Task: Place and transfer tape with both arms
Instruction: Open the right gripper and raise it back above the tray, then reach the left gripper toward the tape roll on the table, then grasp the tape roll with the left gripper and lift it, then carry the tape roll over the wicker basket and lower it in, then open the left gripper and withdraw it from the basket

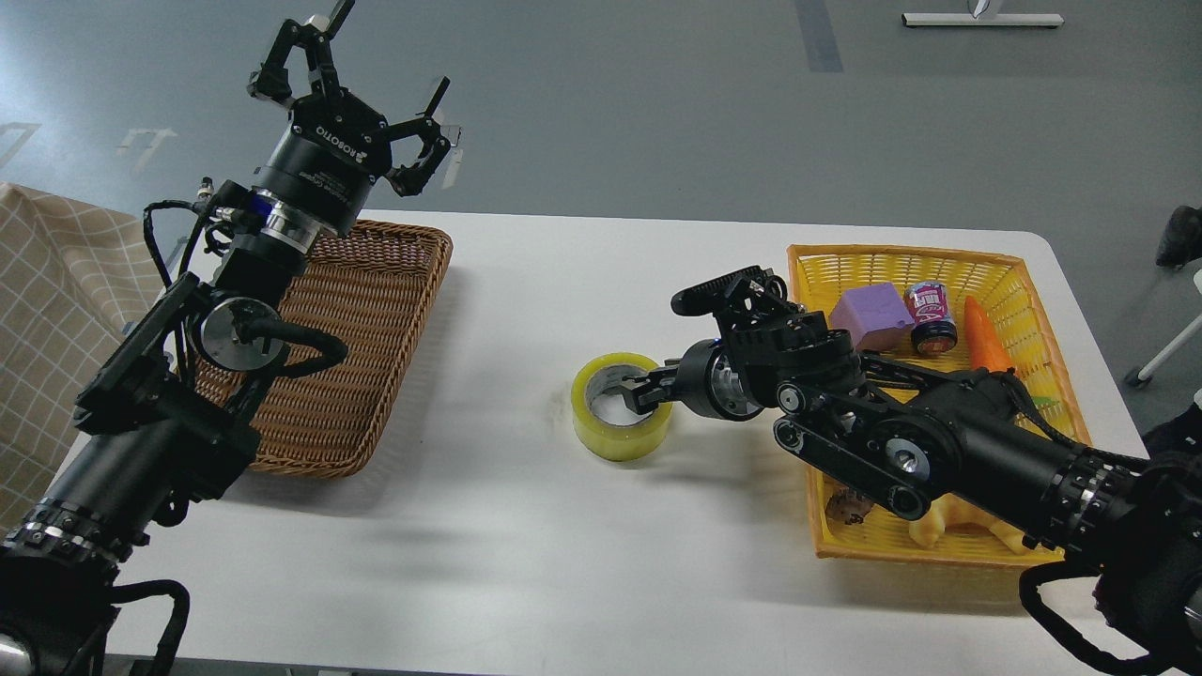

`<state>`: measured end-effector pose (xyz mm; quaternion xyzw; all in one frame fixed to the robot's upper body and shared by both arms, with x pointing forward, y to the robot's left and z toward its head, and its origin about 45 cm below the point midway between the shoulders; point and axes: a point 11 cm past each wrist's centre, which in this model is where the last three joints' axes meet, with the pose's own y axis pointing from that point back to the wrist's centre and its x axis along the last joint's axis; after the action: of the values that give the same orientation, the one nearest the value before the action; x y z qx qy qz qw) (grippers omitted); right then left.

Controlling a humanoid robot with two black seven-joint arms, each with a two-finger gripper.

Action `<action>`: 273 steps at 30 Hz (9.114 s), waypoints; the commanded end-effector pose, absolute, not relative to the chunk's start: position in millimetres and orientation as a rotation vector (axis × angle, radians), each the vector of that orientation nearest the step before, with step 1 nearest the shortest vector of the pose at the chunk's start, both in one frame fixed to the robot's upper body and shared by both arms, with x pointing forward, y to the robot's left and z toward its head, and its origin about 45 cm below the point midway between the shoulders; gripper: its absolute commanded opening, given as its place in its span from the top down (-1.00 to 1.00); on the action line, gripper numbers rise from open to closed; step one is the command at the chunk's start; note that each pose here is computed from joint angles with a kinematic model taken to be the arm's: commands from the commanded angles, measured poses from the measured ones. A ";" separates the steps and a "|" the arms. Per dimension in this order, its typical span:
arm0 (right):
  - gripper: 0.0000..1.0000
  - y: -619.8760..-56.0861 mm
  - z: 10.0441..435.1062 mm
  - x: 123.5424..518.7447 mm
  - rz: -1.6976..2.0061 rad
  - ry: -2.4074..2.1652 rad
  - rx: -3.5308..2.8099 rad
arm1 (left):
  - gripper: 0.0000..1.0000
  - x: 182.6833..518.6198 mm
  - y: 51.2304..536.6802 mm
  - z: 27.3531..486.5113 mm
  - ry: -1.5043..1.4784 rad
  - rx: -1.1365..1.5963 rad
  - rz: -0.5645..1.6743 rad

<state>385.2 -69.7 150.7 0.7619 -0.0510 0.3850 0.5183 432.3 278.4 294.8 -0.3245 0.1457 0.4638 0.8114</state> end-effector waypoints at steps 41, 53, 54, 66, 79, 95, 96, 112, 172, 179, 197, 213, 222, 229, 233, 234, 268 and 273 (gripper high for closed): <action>-1.00 -229.7 360.3 454.9 -0.294 -1.581 3.167 | -0.96 432.3 277.9 294.6 0.143 -0.474 0.988; -1.00 -217.8 320.0 439.6 -0.881 -1.564 3.319 | -0.96 428.8 269.7 296.3 -0.024 -0.260 0.937; -1.00 -217.8 316.1 438.5 -0.894 -1.564 3.310 | -0.96 428.1 267.5 296.6 -0.045 -0.239 0.929; -1.00 -245.9 292.6 428.6 -0.873 -1.609 3.184 | -0.96 415.3 233.8 303.2 -0.422 0.100 0.781; -1.00 -273.1 288.0 426.7 -0.884 -1.697 3.144 | -0.96 390.0 221.9 266.4 -0.747 0.556 0.524; -1.00 -288.6 287.7 426.3 -0.865 -1.757 3.122 | -0.95 383.2 212.0 246.3 -1.038 1.026 0.296; -1.00 -288.6 287.7 426.3 -0.865 -1.757 3.122 | -0.95 384.3 211.6 245.8 -1.041 1.046 0.296; -1.00 -297.4 256.6 412.8 -0.951 -1.803 3.036 | -0.95 380.8 166.1 245.2 -1.049 1.067 0.318; -1.00 -298.3 239.1 404.9 -1.008 -1.820 2.993 | -0.85 357.5 104.5 139.3 -0.912 1.180 0.113; -1.00 -298.1 238.4 404.6 -1.011 -1.821 2.993 | -0.11 361.1 109.2 136.3 -0.901 1.175 0.104; -1.00 -286.6 235.9 405.0 -1.053 -1.802 3.012 | 1.00 378.4 121.6 143.4 -1.040 1.198 0.045; -1.00 -278.6 237.6 406.7 -1.075 -1.791 3.035 | 1.00 426.8 145.2 220.4 -1.101 1.189 0.165; -1.00 -273.5 237.1 407.0 -1.094 -1.783 3.045 | 1.00 449.7 201.8 261.0 -1.114 1.256 0.250; -1.00 -269.3 237.4 407.2 -1.106 -1.774 3.055 | 1.00 454.0 271.7 278.5 -1.081 1.358 0.315; -1.00 -268.2 237.1 407.2 -1.110 -1.772 3.056 | 1.00 449.9 305.0 280.7 -1.047 1.403 0.337; -1.00 -268.1 237.0 407.1 -1.111 -1.771 3.056 | 1.00 449.5 310.1 281.2 -1.041 1.412 0.343; -1.00 -259.9 237.9 408.2 -1.131 -1.751 3.073 | 1.00 382.1 430.1 192.6 -0.675 1.595 0.333; -1.00 -259.9 237.9 408.2 -1.131 -1.751 3.073 | 1.00 375.9 431.4 184.7 -0.638 1.582 0.337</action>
<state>408.3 -260.0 238.3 0.7938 -0.4526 -0.2917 -0.2827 379.2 430.5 189.1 0.6956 -0.2877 0.1477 0.6415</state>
